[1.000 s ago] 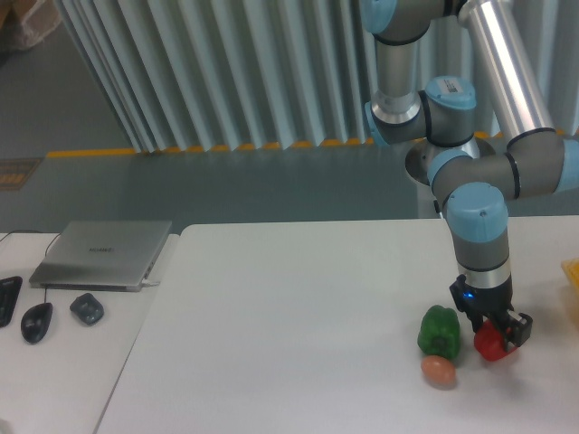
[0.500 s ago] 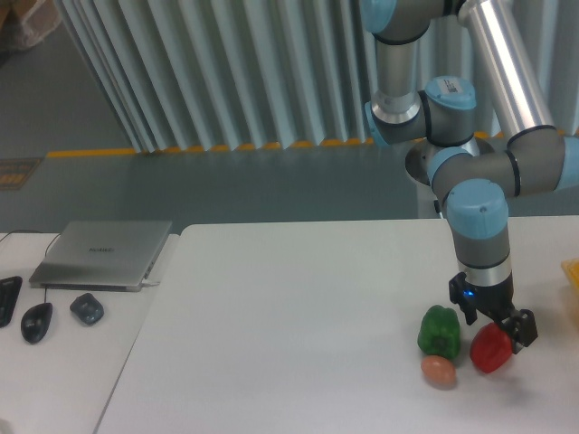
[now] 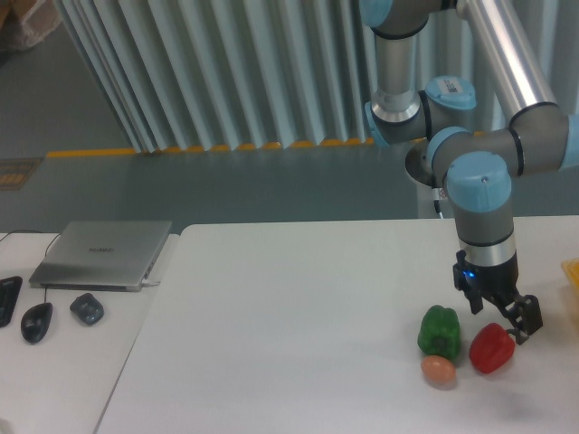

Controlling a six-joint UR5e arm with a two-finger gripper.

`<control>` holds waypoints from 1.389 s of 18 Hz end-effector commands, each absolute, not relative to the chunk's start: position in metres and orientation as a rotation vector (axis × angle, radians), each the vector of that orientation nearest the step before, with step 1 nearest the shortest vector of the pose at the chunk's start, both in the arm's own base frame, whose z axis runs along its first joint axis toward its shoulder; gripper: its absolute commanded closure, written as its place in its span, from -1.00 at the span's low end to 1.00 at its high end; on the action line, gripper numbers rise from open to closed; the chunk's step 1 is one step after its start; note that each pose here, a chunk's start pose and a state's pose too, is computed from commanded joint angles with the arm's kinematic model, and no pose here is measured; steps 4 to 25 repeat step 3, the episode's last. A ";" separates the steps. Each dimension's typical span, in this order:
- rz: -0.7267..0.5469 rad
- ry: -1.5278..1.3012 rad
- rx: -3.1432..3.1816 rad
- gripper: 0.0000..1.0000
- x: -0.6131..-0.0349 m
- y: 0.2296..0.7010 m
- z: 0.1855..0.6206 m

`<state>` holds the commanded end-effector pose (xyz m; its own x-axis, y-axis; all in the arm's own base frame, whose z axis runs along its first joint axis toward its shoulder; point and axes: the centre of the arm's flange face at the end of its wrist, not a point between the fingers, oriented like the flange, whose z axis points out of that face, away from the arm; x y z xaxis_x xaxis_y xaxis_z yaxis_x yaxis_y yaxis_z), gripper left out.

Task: Place the red pepper on the table
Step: 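Raise the open gripper away from the red pepper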

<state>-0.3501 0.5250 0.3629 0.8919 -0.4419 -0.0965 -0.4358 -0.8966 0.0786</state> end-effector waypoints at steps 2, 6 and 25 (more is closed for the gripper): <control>-0.145 -0.839 2.951 -1.00 -0.342 0.521 0.371; -0.148 -0.858 2.950 -1.00 -0.339 0.519 0.377; -0.148 -0.858 2.950 -1.00 -0.339 0.519 0.377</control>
